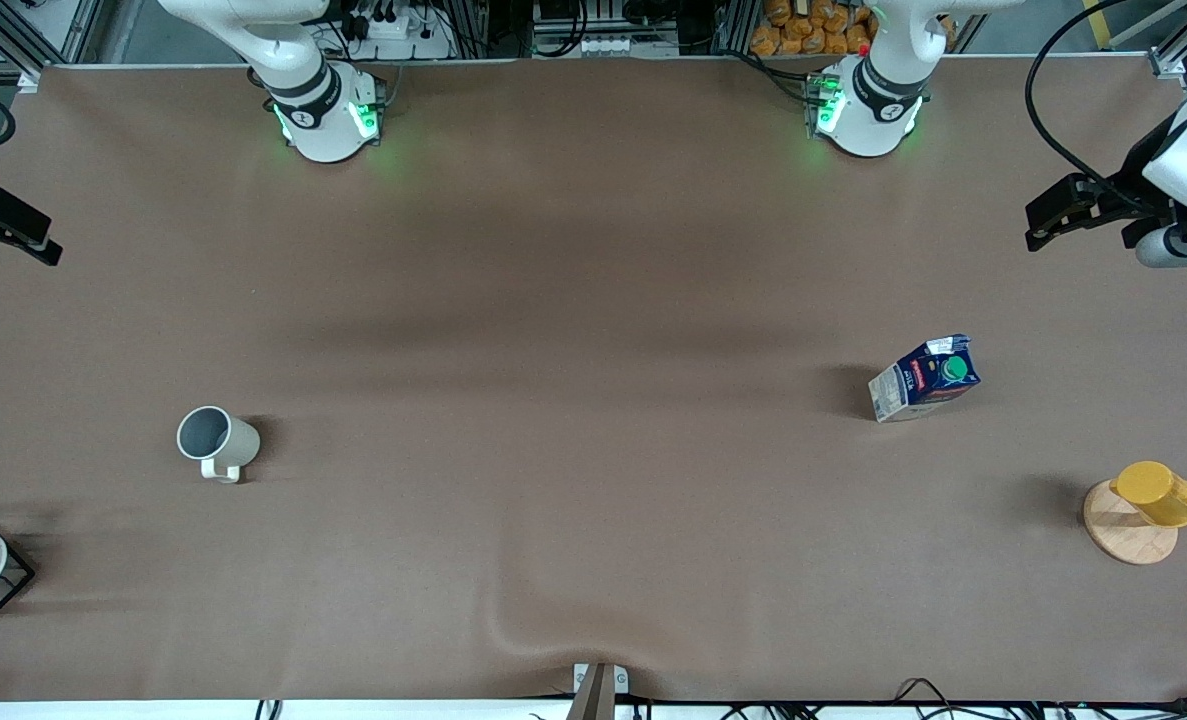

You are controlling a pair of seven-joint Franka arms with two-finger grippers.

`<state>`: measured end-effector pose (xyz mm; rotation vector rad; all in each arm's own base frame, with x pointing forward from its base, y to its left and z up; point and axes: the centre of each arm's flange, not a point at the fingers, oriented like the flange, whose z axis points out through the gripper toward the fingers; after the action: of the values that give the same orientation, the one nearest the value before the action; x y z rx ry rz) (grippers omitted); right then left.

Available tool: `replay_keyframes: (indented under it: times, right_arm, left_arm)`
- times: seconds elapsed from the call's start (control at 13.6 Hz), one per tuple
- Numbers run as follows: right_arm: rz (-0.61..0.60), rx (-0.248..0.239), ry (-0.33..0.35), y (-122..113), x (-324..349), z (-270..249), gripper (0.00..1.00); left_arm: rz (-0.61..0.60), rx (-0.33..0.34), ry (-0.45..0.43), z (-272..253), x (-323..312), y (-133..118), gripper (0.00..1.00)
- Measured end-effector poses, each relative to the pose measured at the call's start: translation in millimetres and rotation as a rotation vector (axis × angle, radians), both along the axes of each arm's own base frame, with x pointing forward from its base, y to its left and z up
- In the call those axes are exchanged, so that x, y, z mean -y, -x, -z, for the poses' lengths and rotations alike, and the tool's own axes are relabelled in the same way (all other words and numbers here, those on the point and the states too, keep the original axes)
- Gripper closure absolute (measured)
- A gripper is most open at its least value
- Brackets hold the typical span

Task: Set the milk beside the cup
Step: 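Reach the left gripper down to the milk carton while the right gripper reaches the mug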

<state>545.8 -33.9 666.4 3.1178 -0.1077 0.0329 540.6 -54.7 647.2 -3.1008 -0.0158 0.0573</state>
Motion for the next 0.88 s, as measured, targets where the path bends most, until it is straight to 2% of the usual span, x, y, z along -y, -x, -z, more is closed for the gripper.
replay_keyframes:
  times: [0.51,0.88]
  right_arm:
    - [0.001,0.0,0.0,0.0,0.6,0.0,0.0]
    - [0.006,-0.001,0.0,-0.3,3.5,0.7,0.0]
  left_arm:
    - [-0.009,-0.01,-0.001,4.6,-5.0,-2.4,0.0]
    - [-0.006,-0.048,0.001,43.3,-3.4,-25.7,0.0]
